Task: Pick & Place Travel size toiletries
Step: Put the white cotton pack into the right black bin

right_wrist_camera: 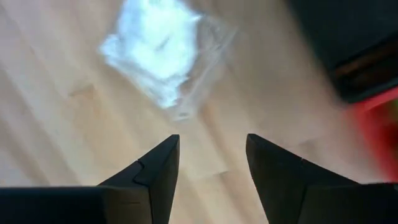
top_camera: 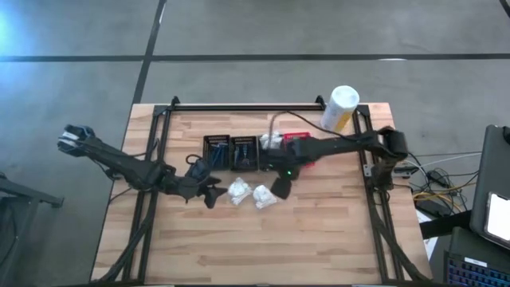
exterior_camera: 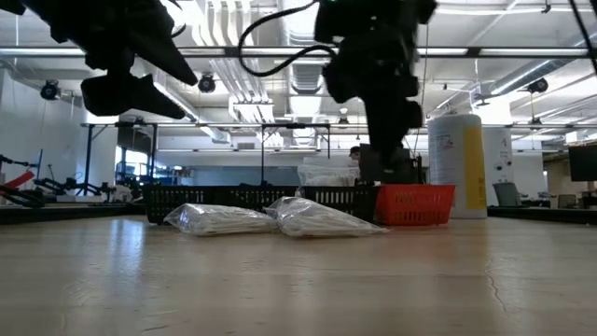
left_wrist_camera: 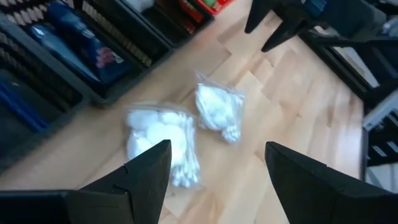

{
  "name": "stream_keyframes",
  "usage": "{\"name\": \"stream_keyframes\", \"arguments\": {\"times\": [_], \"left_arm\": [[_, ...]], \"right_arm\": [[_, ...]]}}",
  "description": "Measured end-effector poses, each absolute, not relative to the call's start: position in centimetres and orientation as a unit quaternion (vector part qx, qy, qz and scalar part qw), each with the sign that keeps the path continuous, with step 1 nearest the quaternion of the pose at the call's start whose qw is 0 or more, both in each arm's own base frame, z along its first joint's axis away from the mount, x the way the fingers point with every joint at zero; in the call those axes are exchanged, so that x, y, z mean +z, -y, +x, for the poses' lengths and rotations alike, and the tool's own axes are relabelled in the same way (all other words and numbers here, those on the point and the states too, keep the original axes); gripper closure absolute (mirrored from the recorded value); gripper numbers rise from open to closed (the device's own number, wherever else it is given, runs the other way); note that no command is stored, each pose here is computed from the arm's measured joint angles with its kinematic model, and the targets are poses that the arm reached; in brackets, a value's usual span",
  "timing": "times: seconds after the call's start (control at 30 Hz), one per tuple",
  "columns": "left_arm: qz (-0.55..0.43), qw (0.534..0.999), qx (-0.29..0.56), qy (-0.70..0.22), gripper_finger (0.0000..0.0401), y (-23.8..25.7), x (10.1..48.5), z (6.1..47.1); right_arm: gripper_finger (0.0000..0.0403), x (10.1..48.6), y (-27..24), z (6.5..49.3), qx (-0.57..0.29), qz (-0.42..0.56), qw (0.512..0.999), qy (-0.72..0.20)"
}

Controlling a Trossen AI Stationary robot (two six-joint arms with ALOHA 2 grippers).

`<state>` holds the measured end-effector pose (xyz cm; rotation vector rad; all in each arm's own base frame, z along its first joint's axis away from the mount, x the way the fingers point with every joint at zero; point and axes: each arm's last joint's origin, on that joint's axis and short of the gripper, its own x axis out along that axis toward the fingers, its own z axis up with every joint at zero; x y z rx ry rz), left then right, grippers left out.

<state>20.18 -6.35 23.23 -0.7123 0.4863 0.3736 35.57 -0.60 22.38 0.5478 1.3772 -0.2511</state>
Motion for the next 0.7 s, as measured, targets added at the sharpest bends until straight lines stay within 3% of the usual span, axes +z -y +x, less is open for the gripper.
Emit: {"name": "stream_keyframes", "arguments": {"times": [0.37, 0.7], "left_arm": [[-0.297, 0.913, 0.128, -0.248, 0.0137, 7.7, 23.0, 21.1], [-0.240, 0.918, 0.139, -0.284, 0.0146, 9.0, 22.1, 27.5]], "right_arm": [[0.0193, 19.0, -0.8, 29.7, -0.192, 0.472, 0.712, -0.483], [0.0193, 16.0, -1.0, 28.0, -0.196, 0.481, 0.703, -0.486]]}}
